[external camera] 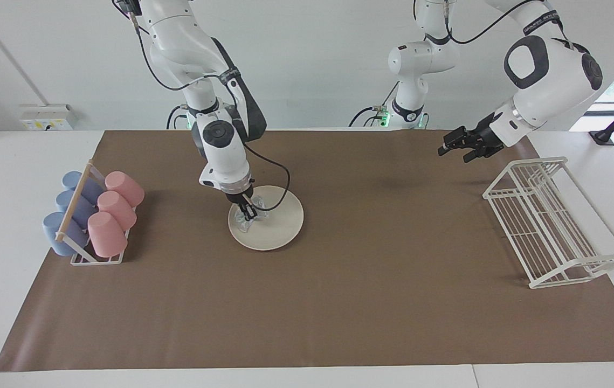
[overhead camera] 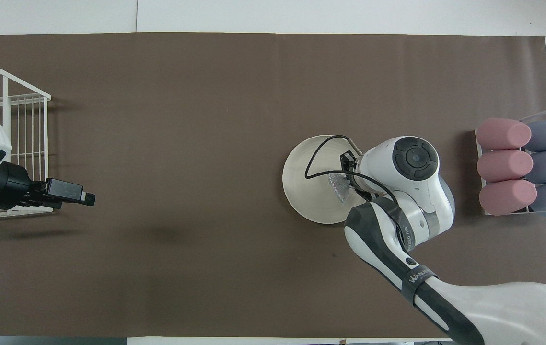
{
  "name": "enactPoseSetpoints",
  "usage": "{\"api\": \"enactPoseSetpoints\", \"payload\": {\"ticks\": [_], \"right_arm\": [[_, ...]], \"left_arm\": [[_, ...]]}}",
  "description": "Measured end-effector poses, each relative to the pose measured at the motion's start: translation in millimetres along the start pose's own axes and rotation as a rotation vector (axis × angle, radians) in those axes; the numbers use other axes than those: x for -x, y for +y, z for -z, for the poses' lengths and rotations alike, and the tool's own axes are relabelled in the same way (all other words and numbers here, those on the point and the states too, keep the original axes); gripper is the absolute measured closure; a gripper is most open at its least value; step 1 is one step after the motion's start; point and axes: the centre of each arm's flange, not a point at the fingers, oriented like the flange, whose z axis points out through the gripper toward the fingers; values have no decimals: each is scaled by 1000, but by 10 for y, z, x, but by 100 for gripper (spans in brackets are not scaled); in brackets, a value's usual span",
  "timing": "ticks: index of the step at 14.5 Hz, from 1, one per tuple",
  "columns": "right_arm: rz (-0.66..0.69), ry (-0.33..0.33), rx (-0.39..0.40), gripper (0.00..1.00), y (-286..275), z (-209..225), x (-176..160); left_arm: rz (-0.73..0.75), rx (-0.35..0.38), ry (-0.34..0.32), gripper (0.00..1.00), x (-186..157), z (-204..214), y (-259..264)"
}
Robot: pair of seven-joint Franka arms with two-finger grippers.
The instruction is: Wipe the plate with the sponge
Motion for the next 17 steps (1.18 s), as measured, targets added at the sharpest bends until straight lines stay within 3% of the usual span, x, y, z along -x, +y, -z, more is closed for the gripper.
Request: {"api": "enactPoseSetpoints", "payload": {"ticks": [4, 11, 14, 17], "right_arm": [[-23, -3, -7, 90, -37, -4, 197], [-154, -42, -110, 90, -194, -112, 1122], [-152, -42, -113, 90, -199, -112, 1098], [-77, -29, -118, 90, -199, -94, 806]], "left_arm": [[1, -1, 6, 0, -6, 8, 0], [4, -5, 26, 0, -28, 27, -4], [21, -13, 69, 0, -72, 67, -11], [24, -17, 89, 0, -92, 86, -15]]}}
